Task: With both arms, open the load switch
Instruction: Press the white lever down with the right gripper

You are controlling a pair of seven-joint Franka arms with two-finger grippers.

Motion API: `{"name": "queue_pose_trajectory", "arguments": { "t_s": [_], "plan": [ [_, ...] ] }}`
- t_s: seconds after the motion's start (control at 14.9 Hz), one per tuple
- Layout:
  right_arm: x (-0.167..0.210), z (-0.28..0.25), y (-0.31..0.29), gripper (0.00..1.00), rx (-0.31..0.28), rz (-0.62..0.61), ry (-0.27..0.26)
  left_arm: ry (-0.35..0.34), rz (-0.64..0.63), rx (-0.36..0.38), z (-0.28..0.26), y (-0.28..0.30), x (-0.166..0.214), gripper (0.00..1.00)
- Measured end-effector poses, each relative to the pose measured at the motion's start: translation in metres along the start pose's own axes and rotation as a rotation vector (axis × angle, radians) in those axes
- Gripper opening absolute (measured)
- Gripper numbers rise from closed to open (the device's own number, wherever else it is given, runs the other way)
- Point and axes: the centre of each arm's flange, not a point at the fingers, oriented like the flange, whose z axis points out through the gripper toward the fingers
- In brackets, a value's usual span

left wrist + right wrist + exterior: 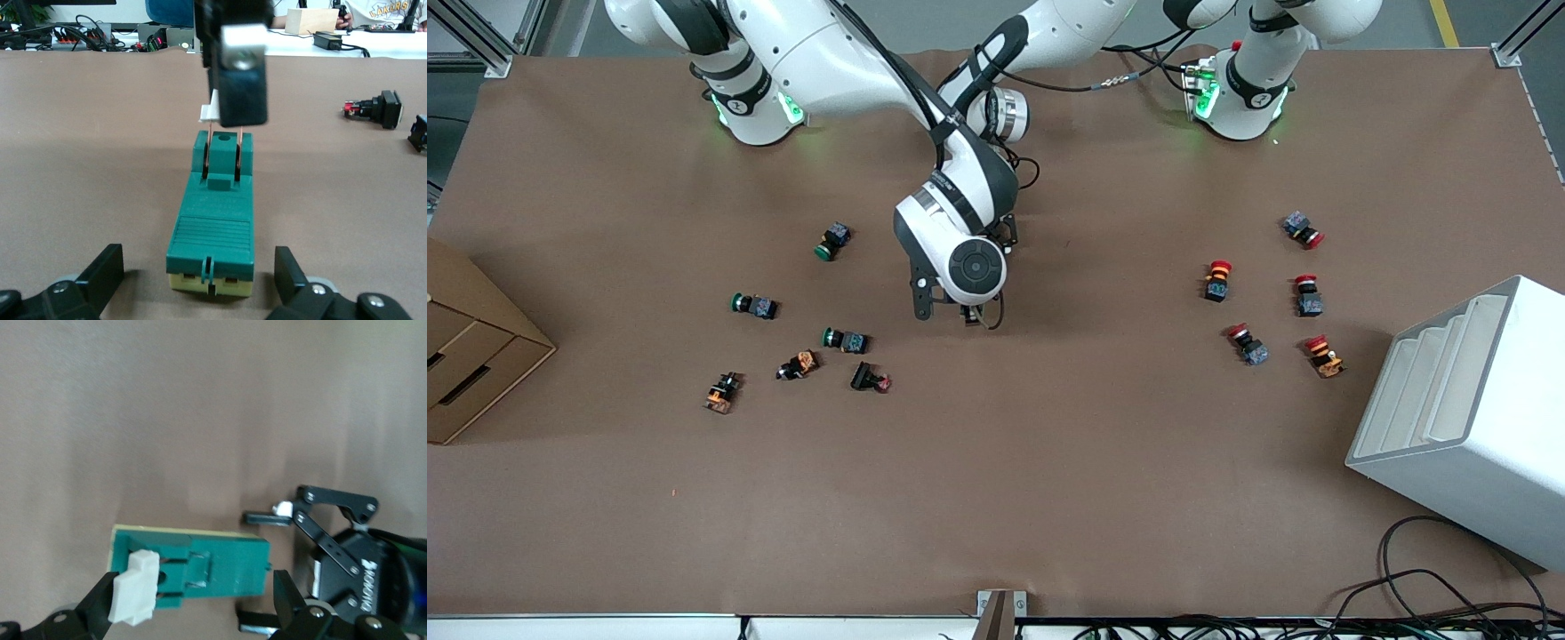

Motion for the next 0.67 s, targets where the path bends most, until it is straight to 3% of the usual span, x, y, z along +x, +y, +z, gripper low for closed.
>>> {"name": "queue_pose_trajectory", "arguments": {
  "t_s": [0.67],
  "plan": [
    [-0.012,0.003,0.023,1.0,-0.101,-0.03,0.047,0.001,0.008,0.0,0.0,0.0,0.0,1.0]
  ]
}}
